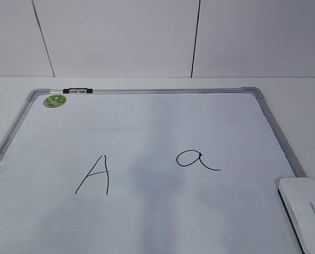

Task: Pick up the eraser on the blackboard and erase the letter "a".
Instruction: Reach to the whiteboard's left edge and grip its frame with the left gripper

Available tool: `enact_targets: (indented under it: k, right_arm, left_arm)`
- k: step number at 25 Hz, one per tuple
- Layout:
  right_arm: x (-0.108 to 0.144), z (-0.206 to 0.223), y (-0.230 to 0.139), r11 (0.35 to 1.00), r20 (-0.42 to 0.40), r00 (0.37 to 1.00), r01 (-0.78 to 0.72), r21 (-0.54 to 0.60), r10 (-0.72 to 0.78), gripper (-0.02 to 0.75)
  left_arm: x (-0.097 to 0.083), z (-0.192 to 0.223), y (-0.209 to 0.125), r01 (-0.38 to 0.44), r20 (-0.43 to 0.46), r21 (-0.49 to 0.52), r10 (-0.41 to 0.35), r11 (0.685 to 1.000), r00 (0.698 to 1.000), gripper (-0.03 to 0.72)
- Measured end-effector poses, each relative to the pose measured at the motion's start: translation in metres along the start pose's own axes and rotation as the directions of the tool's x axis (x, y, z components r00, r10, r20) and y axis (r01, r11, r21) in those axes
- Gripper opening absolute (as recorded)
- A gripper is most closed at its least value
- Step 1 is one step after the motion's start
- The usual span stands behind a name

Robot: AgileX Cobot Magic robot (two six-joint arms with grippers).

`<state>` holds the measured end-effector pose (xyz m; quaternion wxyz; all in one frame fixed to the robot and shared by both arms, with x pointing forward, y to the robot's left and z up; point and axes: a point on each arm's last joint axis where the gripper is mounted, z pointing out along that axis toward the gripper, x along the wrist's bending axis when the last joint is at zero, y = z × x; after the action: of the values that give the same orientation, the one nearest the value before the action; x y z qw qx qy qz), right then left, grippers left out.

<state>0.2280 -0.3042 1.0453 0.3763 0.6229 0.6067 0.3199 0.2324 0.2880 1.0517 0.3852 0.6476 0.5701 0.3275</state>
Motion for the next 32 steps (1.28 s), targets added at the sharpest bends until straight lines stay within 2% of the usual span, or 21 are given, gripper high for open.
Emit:
enact_targets:
  k: [32]
  right_arm:
    - [0.0, 0.0, 0.0, 1.0, 0.0, 1.0, 0.0, 0.0, 0.0, 0.592]
  left_arm:
    - [0.0, 0.0, 0.0, 0.0, 0.0, 0.0, 0.0, 1.0, 1.0, 0.307]
